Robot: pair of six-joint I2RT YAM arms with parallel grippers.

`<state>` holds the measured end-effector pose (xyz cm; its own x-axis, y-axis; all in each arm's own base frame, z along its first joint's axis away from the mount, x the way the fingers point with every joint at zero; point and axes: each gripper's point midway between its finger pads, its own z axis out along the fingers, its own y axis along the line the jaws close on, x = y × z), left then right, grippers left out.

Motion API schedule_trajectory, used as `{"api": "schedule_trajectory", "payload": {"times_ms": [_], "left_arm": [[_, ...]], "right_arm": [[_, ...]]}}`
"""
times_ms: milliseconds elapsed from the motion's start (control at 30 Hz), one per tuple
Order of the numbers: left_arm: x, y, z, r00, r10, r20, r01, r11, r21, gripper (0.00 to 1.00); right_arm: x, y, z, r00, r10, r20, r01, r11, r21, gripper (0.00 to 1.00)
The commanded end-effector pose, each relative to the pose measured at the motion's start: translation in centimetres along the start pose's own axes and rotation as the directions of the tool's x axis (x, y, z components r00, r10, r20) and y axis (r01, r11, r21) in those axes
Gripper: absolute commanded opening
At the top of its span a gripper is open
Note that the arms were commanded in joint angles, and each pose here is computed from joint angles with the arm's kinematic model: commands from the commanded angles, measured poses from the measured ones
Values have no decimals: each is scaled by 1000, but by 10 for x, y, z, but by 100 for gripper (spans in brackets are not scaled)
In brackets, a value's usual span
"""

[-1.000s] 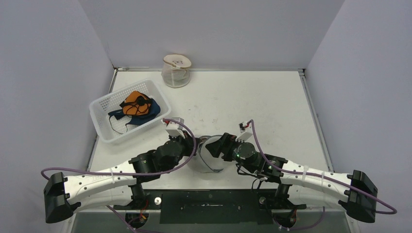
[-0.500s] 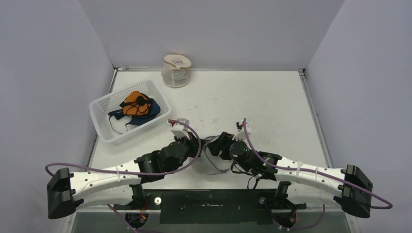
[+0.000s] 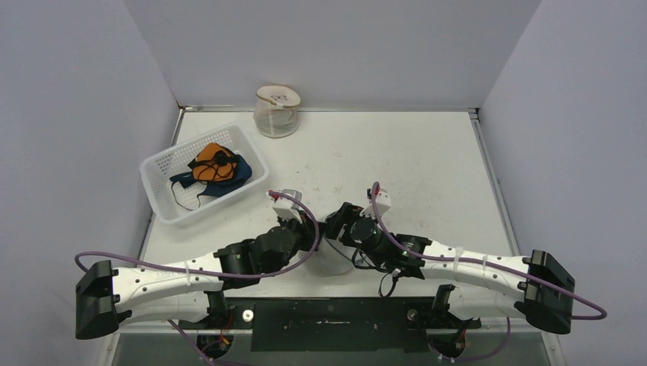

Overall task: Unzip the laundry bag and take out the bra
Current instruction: Open the laundry bag at the center of the board.

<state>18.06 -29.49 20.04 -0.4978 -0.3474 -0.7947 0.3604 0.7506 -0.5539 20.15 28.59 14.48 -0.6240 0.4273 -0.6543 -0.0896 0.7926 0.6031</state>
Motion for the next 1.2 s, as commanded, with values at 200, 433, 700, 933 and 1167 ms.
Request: {"api": "schedule_trajectory", "payload": {"times_ms": [200,433,700,933,1167], "left_arm": [[-13,-12,-2,997,-54,56,52,998,37,0],[-23,5,-8,994,-49,99,51,998,-25,0],[-32,22,-18,989,-43,140,53,996,-68,0],[-29,35,-22,986,-56,160,69,995,-77,0],[-40,41,-28,976,-67,207,80,995,-58,0]], "right_arm": [[-15,9,-3,998,-35,60,34,999,25,39],[-18,21,-37,980,-192,58,191,981,26,25],[-37,-13,-60,953,-294,81,286,953,97,5],[-67,-61,-72,952,-270,142,239,950,203,5],[-96,-38,-86,922,-306,237,305,951,39,5]]}}
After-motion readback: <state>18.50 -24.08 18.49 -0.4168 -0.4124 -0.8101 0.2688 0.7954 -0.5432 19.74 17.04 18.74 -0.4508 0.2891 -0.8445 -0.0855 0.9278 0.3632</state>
